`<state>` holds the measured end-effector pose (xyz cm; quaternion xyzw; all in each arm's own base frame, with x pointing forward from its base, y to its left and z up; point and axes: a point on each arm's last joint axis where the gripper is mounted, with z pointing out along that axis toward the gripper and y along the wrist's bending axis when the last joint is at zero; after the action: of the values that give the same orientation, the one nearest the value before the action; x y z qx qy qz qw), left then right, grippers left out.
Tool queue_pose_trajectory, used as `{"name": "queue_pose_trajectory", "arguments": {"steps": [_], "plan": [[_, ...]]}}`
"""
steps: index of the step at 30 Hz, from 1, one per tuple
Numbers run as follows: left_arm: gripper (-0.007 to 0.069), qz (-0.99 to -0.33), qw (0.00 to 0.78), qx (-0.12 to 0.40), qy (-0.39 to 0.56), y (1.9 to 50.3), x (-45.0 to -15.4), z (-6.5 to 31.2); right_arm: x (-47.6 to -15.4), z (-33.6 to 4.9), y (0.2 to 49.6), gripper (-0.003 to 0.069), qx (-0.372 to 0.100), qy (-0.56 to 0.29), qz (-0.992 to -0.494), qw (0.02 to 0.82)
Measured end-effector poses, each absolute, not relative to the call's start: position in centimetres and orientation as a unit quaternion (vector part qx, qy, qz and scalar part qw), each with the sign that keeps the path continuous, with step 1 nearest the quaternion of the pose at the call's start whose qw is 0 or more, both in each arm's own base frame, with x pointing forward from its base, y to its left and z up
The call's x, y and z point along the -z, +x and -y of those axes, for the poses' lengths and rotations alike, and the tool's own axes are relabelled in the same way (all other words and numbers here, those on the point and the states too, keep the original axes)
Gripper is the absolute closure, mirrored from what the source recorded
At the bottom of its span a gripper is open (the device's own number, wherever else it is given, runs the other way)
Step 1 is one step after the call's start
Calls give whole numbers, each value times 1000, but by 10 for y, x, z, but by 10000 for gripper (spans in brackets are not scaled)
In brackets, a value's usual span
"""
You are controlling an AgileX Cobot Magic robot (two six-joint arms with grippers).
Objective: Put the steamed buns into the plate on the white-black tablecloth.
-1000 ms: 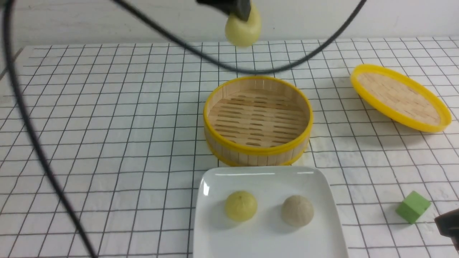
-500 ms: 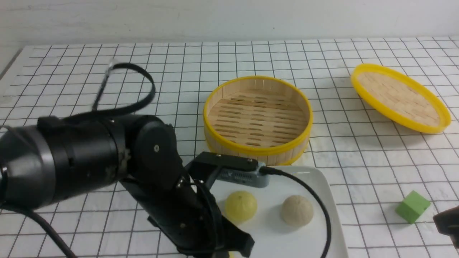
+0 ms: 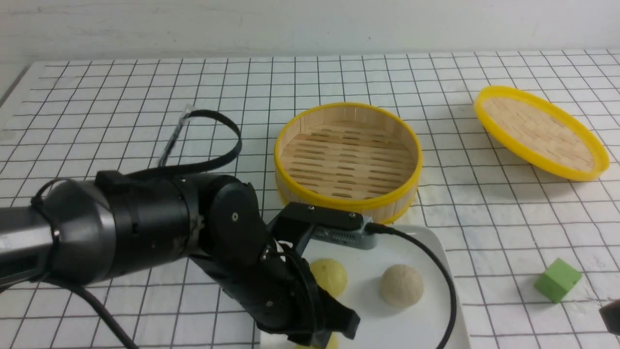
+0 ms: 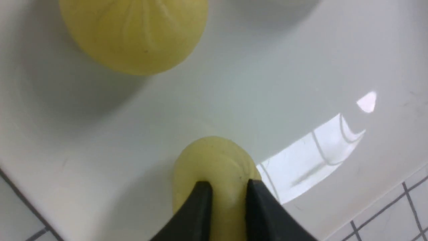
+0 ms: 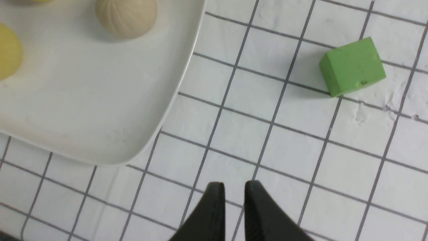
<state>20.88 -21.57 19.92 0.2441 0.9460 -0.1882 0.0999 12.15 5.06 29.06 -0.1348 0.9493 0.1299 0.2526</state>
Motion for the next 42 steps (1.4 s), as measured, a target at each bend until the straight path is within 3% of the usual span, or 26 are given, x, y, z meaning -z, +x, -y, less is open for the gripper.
{"name": "queue_pose_trajectory", "arguments": {"steps": [5, 9, 14, 16, 17, 20, 24, 27, 42], "plan": [[220, -943, 109, 185, 256, 212, -219, 218, -304, -39, 82, 636, -121, -153, -941, 276], [133, -943, 116, 166, 264, 218, -235, 218, -312, -27, 47, 666, -116, -145, -927, 327], [125, -949, 114, 142, 259, 223, -248, 218, -319, -10, 9, 667, -119, -90, -890, 430], [148, -950, 118, 131, 258, 226, -255, 217, -320, -4, -3, 667, -126, -63, -863, 485], [186, -950, 123, 122, 259, 228, -259, 217, -319, -1, -9, 667, -137, -47, -829, 540], [295, -950, 129, 114, 259, 230, -262, 216, -304, -2, -4, 666, -154, -37, -783, 602], [500, -951, 123, 107, 262, 229, -263, 215, -284, -7, 15, 664, -162, -31, -758, 631], [603, -953, 114, 98, 265, 228, -262, 213, -276, -9, 21, 664, -169, -27, -753, 636], [623, -953, 111, 87, 269, 228, -262, 211, -269, -9, 23, 653, -167, -27, -760, 628]]}}
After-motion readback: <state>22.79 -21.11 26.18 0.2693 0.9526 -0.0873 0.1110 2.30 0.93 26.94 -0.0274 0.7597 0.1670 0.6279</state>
